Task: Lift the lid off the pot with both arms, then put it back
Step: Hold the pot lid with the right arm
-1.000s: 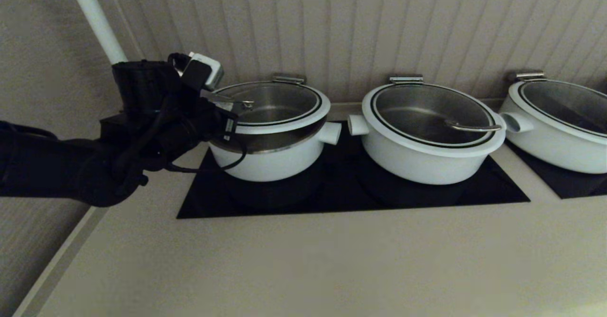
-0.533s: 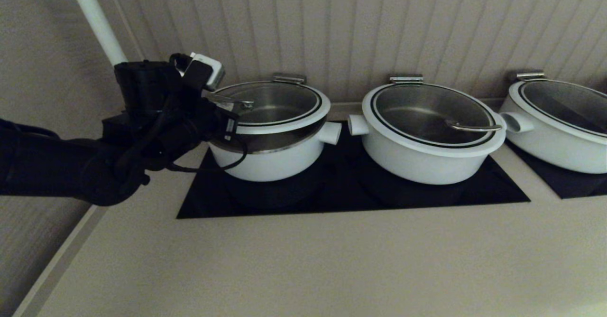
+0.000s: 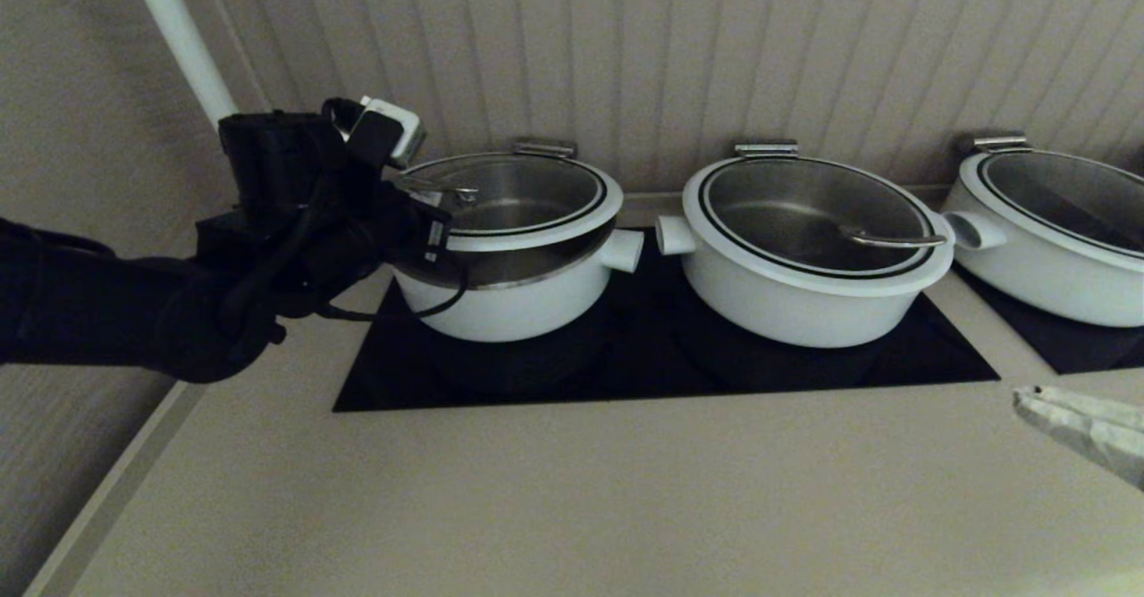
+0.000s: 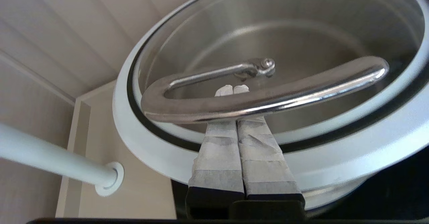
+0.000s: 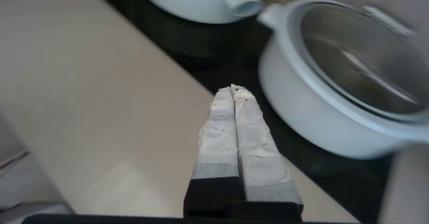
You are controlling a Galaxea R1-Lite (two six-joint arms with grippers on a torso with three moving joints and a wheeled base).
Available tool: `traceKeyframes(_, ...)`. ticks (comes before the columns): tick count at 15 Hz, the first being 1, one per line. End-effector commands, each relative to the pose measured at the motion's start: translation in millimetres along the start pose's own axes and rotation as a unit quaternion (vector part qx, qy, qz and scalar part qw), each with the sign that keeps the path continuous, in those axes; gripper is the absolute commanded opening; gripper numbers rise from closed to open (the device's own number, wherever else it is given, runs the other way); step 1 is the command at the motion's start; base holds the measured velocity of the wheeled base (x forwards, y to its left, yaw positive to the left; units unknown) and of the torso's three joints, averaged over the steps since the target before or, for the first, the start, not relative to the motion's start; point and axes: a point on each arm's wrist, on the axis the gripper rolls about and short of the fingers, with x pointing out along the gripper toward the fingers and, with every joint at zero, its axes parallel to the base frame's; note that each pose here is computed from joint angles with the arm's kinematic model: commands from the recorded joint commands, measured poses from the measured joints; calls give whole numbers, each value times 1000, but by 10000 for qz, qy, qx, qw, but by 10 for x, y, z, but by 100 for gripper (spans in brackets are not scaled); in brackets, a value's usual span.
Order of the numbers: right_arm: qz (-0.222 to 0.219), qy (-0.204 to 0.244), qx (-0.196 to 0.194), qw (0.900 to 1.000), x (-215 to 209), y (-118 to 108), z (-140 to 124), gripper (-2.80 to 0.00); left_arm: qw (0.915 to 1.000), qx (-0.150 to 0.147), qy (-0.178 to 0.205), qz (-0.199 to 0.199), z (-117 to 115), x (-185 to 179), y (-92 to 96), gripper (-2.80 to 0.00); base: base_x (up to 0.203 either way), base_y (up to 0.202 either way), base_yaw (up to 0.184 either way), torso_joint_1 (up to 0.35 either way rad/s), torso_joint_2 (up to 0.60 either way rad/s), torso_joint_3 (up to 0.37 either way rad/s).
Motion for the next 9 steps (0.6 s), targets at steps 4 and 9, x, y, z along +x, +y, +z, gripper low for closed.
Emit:
traceKeyframes(4, 678, -36, 70, 9977, 317, -7, 1, -280, 10000, -1, -77, 28, 38, 45, 3, -280, 0, 0, 0, 0, 0, 0)
traceKeyframes(9, 1035, -469, -42, 9935, 714, -17, 29, -280, 9999, -7, -108, 38, 56, 48, 8, -280, 0, 0, 0, 0, 0, 0)
